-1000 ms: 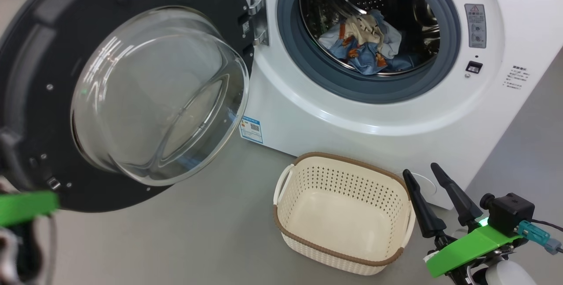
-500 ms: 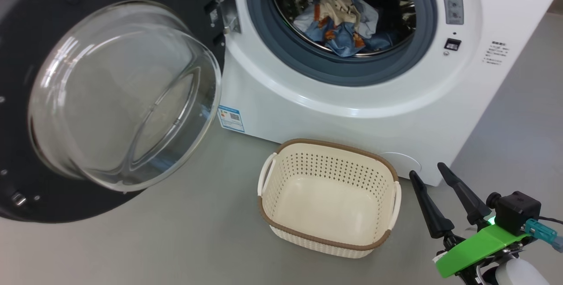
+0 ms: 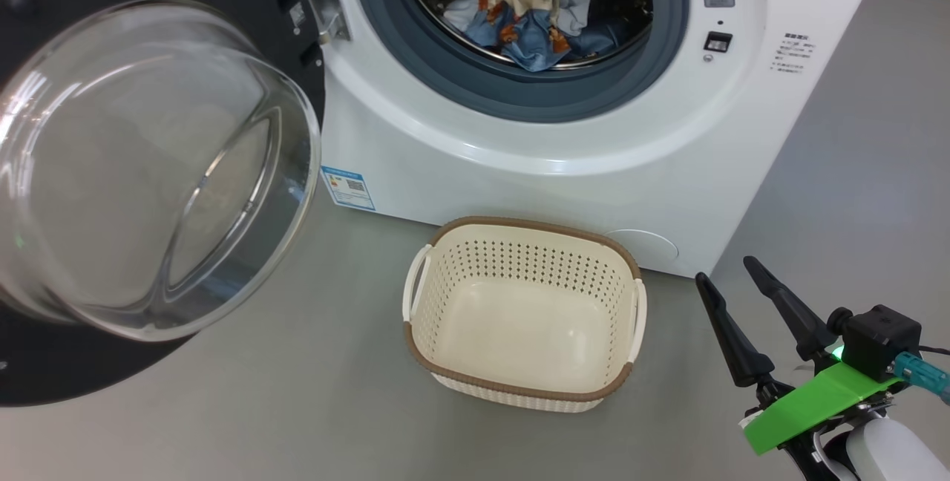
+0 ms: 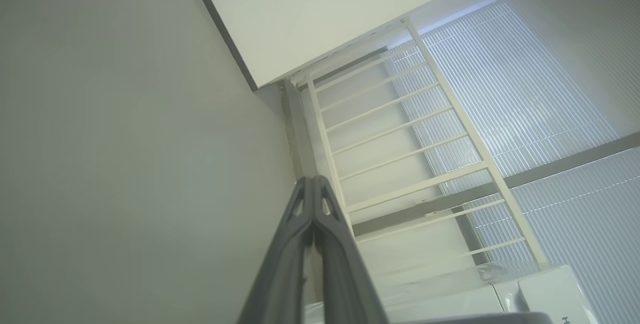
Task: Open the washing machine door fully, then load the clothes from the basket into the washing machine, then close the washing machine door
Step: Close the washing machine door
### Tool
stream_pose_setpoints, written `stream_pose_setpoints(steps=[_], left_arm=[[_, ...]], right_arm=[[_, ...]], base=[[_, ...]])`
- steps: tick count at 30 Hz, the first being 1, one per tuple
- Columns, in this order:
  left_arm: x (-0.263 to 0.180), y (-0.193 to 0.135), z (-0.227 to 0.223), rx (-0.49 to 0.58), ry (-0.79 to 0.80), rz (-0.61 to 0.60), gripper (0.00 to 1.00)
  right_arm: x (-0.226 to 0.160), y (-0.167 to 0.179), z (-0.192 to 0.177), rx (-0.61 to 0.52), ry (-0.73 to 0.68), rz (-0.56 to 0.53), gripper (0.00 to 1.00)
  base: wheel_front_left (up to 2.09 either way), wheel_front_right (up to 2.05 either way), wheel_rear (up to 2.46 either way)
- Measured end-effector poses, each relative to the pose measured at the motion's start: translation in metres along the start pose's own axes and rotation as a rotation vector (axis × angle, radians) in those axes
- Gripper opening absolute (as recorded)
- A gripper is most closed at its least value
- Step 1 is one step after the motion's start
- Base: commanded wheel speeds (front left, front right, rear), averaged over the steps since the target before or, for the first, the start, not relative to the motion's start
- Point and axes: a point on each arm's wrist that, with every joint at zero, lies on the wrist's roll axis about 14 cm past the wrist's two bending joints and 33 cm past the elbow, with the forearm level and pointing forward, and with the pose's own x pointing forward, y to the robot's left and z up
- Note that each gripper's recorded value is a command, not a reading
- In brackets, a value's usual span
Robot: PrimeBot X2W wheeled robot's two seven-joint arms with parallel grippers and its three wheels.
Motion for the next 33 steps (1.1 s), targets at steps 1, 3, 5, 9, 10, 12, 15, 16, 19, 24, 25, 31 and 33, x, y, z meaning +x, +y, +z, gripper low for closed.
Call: stream_pose_setpoints(steps=[1, 3, 5, 9, 10, 12, 15, 16, 19, 24, 25, 31, 33], left_arm=[[0.001, 0.004, -0.004, -0.009, 0.015, 0.014, 0.00], [0.003, 0.010, -0.011, -0.029, 0.041, 0.034, 0.00], [0.003, 0.015, -0.018, -0.039, 0.072, 0.049, 0.00], [0.000, 0.027, -0.032, -0.051, 0.158, 0.085, 0.00], [-0.001, 0.029, -0.035, -0.054, 0.174, 0.091, 0.00], [-0.004, 0.030, -0.040, -0.070, 0.217, 0.091, 0.00], [-0.008, 0.029, -0.049, -0.088, 0.289, 0.087, 0.00], [-0.009, 0.028, -0.050, -0.087, 0.316, 0.080, 0.00], [-0.016, 0.024, -0.059, -0.065, 0.416, 0.064, 0.00], [-0.024, 0.014, -0.067, -0.049, 0.521, 0.021, 0.00], [-0.027, 0.013, -0.069, -0.042, 0.543, 0.012, 0.00], [-0.053, 0.006, -0.089, -0.014, 0.712, -0.051, 0.00], [-0.065, 0.003, -0.101, -0.028, 0.774, -0.078, 0.00]], right_arm=[[-0.001, -0.002, 0.000, 0.002, 0.001, -0.005, 1.00], [-0.002, -0.005, -0.001, 0.004, 0.004, -0.013, 1.00], [-0.004, -0.008, -0.002, 0.003, 0.006, -0.019, 1.00], [-0.004, -0.009, 0.000, 0.001, 0.002, -0.023, 1.00], [-0.004, -0.008, 0.001, 0.000, 0.001, -0.022, 1.00], [-0.004, -0.007, 0.002, 0.000, -0.003, -0.021, 1.00], [-0.003, -0.004, 0.005, 0.003, -0.010, -0.017, 1.00], [-0.003, -0.002, 0.005, 0.004, -0.012, -0.015, 1.00], [-0.002, 0.001, 0.008, 0.004, -0.018, -0.009, 1.00], [0.000, 0.008, 0.010, 0.009, -0.026, 0.002, 1.00], [0.001, 0.009, 0.010, 0.011, -0.028, 0.004, 1.00], [0.001, 0.019, 0.012, 0.020, -0.033, 0.014, 1.00], [-0.001, 0.021, 0.012, 0.022, -0.031, 0.015, 1.00]], base=[[0.00, 0.00, 0.00], [0.00, 0.00, 0.00], [0.00, 0.00, 0.00], [0.00, 0.00, 0.00], [0.00, 0.00, 0.00], [0.00, 0.00, 0.00], [0.00, 0.00, 0.00], [0.00, 0.00, 0.00], [0.00, 0.00, 0.00], [0.00, 0.00, 0.00], [0.00, 0.00, 0.00], [0.00, 0.00, 0.00], [0.00, 0.00, 0.00]])
